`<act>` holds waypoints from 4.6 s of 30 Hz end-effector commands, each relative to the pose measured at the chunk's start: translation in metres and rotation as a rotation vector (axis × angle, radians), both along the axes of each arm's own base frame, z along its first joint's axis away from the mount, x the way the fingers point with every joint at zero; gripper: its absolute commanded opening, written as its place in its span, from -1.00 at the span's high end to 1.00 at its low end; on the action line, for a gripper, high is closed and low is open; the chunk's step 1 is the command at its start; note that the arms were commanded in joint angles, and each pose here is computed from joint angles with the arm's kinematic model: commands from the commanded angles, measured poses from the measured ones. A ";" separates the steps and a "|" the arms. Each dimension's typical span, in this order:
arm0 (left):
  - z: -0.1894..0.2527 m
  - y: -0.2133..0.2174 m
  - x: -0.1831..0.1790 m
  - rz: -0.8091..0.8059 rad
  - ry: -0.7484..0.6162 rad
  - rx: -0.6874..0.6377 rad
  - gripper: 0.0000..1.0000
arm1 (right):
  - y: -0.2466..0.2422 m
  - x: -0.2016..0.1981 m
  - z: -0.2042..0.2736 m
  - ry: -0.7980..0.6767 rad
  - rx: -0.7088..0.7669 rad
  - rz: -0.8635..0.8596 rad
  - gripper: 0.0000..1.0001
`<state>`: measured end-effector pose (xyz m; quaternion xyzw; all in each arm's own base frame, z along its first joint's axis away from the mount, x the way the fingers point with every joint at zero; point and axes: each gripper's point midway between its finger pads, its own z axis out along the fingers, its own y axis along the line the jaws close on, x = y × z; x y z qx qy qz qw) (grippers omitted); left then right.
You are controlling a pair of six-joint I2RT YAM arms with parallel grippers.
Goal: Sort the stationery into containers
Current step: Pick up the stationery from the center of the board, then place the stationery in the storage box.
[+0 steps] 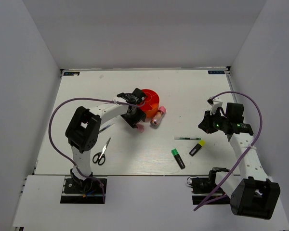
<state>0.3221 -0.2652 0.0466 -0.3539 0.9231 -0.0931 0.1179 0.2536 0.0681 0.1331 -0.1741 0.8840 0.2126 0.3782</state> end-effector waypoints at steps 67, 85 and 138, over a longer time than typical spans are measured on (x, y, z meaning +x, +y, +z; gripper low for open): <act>0.153 0.041 0.076 -0.999 -0.775 0.478 1.00 | 0.000 0.007 0.019 -0.071 0.006 0.004 0.73; 0.133 0.026 0.147 -0.844 -0.876 0.308 1.00 | -0.003 0.009 0.013 -0.059 -0.011 0.001 0.73; 0.088 0.022 0.136 -0.798 -0.753 0.182 0.00 | -0.005 0.010 0.010 -0.050 -0.022 -0.006 0.70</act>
